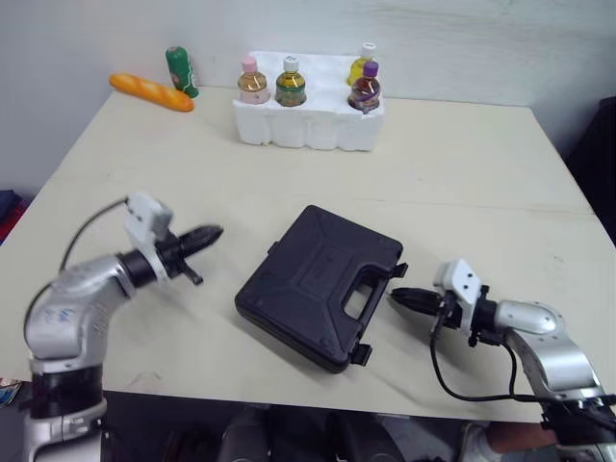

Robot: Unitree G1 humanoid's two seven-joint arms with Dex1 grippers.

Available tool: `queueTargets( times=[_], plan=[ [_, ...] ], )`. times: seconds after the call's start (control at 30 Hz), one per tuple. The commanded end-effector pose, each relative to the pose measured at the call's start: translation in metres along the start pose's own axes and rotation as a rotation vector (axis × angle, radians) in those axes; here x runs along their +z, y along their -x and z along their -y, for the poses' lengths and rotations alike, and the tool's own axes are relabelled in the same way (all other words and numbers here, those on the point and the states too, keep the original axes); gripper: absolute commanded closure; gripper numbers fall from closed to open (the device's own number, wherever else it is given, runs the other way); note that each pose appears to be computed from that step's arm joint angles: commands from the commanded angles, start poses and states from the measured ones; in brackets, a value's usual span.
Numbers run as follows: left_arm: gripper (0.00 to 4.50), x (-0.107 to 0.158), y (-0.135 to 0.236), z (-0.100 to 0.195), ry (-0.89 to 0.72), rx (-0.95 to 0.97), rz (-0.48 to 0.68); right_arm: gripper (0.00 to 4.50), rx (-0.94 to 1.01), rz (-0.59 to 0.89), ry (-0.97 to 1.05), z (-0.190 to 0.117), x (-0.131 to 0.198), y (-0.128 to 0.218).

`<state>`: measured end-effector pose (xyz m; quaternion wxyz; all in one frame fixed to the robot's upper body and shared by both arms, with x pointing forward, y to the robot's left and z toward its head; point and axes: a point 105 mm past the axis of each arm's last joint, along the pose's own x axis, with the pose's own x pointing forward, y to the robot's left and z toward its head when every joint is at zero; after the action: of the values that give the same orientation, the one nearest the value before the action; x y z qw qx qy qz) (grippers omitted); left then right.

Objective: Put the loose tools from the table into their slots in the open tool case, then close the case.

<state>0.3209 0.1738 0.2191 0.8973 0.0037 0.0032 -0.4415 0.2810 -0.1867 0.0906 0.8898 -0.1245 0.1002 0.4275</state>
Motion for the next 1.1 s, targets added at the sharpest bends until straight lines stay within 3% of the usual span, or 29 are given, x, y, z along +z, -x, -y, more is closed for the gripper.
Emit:
queueTargets(
  times=[0.03,0.13,0.23,0.3,0.4,0.5,0.63,0.87,1.1],
  plan=[
    [4.46,0.014,-0.033,0.043,-0.054,-0.273,-0.045,4.5,-0.108,-0.015,-0.062,0.003,0.0,0.008],
    [4.46,0.016,-0.058,0.064,-0.129,-0.406,-0.074,4.5,-0.139,-0.024,-0.062,0.0,-0.004,0.014],
    [4.46,0.021,-0.093,0.083,-0.148,-0.496,-0.031,4.5,-0.185,0.038,-0.096,0.003,0.001,0.023],
    [4.46,0.013,-0.113,0.089,-0.171,-0.515,-0.057,4.5,-0.209,0.061,-0.11,0.003,0.004,0.027],
    [4.46,-0.014,-0.148,0.096,-0.311,-0.539,-0.176,4.5,-0.245,0.079,-0.111,0.003,0.006,0.03],
    [4.46,-0.021,-0.174,0.095,-0.492,-0.497,-0.196,4.5,-0.241,0.065,-0.094,-0.003,0.005,0.028],
    [4.46,-0.025,-0.186,0.097,-0.393,-0.463,-0.162,4.5,-0.298,0.094,-0.102,0.002,0.006,0.029],
    [4.46,-0.104,-0.169,0.097,-0.396,-0.53,-0.486,4.5,-0.278,0.123,-0.128,-0.003,0.007,0.015],
    [4.46,-0.126,-0.163,0.081,-0.384,-0.417,-0.577,4.5,-0.237,0.113,-0.099,-0.003,0.007,0.006]
  ],
)
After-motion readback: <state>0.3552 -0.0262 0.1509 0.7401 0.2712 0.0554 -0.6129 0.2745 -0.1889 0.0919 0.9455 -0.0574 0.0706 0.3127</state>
